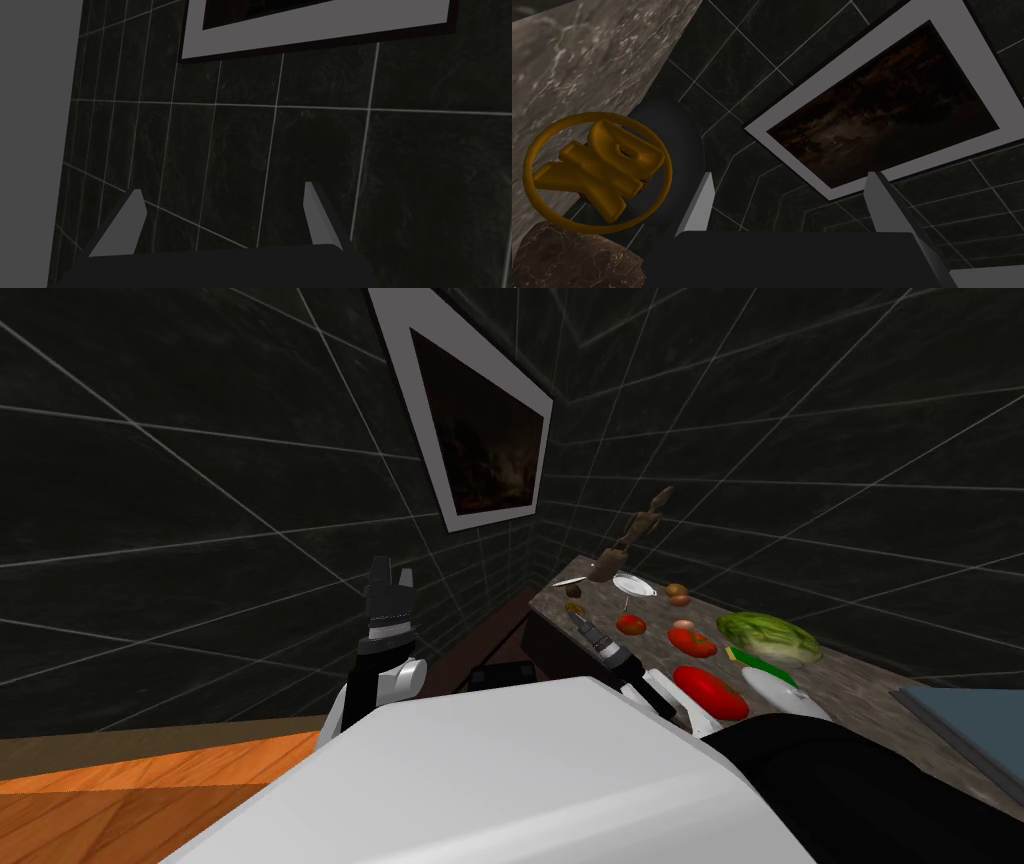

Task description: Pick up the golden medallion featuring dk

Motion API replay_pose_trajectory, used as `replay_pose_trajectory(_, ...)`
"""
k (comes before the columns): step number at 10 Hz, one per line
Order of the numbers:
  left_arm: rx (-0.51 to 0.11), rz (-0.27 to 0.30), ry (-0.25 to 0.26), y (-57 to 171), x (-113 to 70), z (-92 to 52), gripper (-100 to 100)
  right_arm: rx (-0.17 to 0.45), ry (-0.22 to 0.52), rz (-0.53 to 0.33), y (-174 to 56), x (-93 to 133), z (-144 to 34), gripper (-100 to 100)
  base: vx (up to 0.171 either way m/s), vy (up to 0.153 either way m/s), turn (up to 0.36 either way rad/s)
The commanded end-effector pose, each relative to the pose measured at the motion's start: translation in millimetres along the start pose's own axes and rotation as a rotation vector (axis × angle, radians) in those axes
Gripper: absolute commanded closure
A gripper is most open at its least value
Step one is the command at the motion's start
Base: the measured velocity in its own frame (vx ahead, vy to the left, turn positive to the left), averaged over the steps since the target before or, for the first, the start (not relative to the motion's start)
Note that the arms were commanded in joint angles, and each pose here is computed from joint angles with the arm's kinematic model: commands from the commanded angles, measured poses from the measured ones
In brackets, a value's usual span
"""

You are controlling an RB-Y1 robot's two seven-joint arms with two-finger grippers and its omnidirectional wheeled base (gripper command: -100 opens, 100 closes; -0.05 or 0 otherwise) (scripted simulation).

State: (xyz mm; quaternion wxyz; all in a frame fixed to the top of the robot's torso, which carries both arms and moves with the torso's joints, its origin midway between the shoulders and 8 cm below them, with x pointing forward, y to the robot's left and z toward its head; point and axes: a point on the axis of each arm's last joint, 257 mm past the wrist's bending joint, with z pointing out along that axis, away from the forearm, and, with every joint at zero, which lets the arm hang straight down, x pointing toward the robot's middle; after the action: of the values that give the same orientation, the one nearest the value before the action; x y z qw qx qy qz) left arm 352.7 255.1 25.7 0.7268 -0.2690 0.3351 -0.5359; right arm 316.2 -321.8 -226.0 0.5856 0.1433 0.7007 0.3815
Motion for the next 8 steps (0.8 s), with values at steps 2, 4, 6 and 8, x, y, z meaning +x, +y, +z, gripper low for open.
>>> replay_pose_trajectory(2,0.000,0.000,0.000,0,0.0,0.0,0,0.044,0.077,-0.039,-22,8,-14.2,-100,-0.016,-0.035,0.072)
replay_pose_trajectory(4,0.000,0.000,0.000,0,0.0,0.0,0,0.071,0.134,-0.071,-36,12,-23.8,-100,-0.019,-0.044,0.115)
replay_pose_trajectory(6,0.000,0.000,0.000,0,0.0,0.0,0,0.097,0.187,-0.099,-50,15,-33.2,-100,-0.012,-0.022,0.078)
replay_pose_trajectory(8,0.000,0.000,0.000,0,0.0,0.0,0,0.121,0.241,-0.127,-62,16,-42.4,-100,-0.014,-0.013,0.084)
